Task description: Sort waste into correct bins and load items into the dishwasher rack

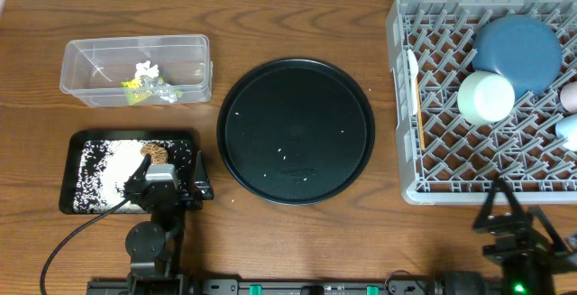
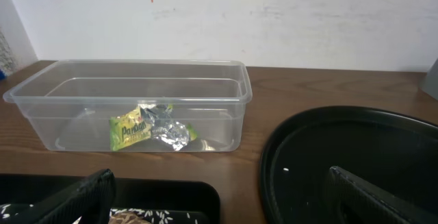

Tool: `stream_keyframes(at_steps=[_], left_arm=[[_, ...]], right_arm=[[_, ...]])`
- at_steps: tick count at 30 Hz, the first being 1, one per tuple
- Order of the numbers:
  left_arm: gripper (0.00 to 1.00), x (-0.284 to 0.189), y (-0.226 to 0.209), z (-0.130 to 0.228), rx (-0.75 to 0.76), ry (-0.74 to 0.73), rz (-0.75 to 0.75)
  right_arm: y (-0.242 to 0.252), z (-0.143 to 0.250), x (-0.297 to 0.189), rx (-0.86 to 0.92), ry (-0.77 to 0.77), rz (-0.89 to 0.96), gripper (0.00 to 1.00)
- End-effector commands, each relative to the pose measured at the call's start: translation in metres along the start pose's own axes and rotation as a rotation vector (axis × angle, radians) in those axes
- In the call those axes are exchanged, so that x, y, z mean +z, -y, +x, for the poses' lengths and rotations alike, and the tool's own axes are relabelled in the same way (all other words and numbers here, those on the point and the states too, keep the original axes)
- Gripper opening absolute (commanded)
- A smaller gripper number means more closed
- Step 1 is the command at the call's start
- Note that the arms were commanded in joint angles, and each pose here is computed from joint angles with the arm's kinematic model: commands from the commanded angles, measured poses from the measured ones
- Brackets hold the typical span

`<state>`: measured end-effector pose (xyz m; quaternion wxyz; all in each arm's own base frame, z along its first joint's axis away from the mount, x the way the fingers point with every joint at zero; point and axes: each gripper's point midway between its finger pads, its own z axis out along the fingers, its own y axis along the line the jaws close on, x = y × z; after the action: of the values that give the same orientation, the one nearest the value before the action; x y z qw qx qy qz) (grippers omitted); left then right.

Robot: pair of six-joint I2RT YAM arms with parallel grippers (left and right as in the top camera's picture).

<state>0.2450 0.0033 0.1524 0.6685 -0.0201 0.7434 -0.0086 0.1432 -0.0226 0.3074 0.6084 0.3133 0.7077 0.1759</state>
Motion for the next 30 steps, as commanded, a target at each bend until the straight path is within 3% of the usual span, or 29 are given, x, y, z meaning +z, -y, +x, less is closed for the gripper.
stream_keyframes(at_steps=[1,10,21,30], left_arm=[[0.98,0.001,-0.004,0.016,0.006,-0.048,-0.022],[0.98,0.001,-0.004,0.016,0.006,-0.048,-0.022],[0.98,0.001,-0.004,0.016,0.006,-0.048,-0.022],[0.98,0.001,-0.004,0.016,0.006,-0.048,-0.022]], right_arm=[[0.008,0.024,0.008,-0.11,-0.026,-0.045,0.99],[0.033,0.061,0.041,-0.065,-0.078,-0.014,0.99],[0.01,0.111,0.091,-0.547,-0.068,-0.325,0.99],[0.027,0.139,0.118,-0.549,-0.008,-0.368,0.99]])
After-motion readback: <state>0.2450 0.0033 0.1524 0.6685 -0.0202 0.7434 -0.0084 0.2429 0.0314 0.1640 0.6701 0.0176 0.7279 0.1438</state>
